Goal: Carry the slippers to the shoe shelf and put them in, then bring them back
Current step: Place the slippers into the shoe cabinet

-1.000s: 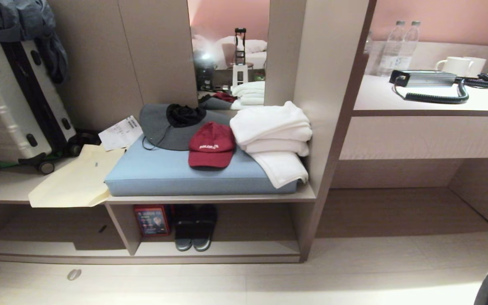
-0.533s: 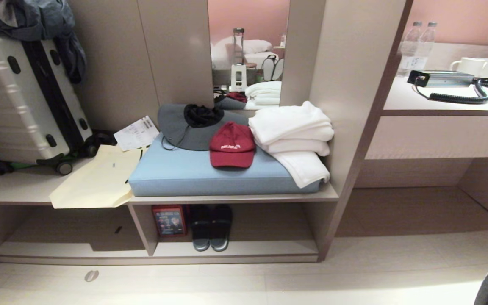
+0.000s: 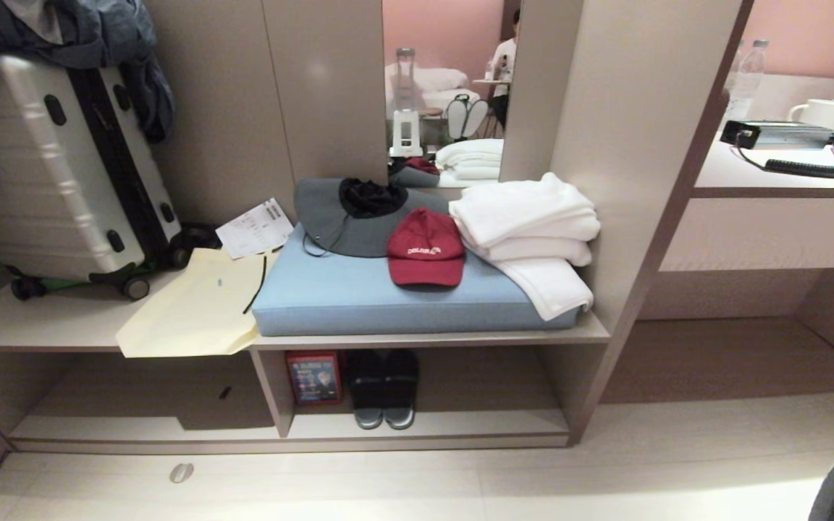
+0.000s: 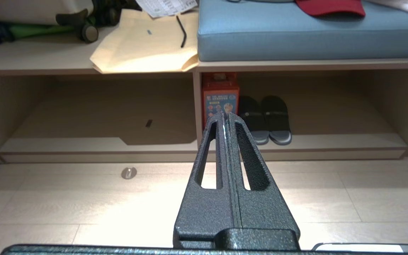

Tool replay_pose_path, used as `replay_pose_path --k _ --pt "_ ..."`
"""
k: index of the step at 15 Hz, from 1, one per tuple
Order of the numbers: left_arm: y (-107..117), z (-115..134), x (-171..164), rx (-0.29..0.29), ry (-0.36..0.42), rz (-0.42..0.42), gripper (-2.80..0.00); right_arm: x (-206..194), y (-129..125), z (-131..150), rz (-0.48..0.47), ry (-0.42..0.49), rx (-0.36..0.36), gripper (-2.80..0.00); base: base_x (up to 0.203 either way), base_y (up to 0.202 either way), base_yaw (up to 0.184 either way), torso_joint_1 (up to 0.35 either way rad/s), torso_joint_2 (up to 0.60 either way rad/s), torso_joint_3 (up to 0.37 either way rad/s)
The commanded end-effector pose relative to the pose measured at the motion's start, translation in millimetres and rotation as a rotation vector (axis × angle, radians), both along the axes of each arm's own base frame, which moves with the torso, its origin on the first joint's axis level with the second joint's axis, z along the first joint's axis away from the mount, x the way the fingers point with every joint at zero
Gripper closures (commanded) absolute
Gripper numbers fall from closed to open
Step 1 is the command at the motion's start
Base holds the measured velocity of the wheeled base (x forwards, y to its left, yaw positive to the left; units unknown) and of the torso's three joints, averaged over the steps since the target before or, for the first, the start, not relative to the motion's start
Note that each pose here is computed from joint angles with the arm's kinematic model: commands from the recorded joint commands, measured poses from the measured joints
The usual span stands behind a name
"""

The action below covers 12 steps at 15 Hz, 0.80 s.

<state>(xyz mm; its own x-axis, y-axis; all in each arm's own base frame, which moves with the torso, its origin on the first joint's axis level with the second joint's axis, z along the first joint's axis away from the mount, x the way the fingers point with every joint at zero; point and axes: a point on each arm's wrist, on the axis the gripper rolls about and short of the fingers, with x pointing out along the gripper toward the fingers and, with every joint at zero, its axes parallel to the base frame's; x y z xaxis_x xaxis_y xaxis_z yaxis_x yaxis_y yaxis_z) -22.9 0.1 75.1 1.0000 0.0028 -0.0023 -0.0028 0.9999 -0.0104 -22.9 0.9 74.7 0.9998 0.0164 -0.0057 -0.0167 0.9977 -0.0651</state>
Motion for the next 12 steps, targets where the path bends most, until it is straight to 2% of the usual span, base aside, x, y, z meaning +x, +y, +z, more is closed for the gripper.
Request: replay_pose_path --k 1,5,12 --pt "0.0 0.0 0.1 0.000 0.001 0.000 0.00 -0.1 0.0 0.0 0.000 -0.003 -0.001 0.00 0.000 0.000 0.000 0.000 0.00 0.000" --pt "0.0 0.0 0.1 0.000 0.001 0.000 0.00 -0.1 0.0 0.0 0.000 -0.003 -0.001 0.00 0.000 0.000 0.000 0.001 0.00 -0.034" --pt "0.0 0.0 0.1 0.000 0.001 0.000 0.00 -0.1 0.0 0.0 0.000 -0.003 -0.001 0.00 0.000 0.000 0.000 0.001 0.00 -0.187"
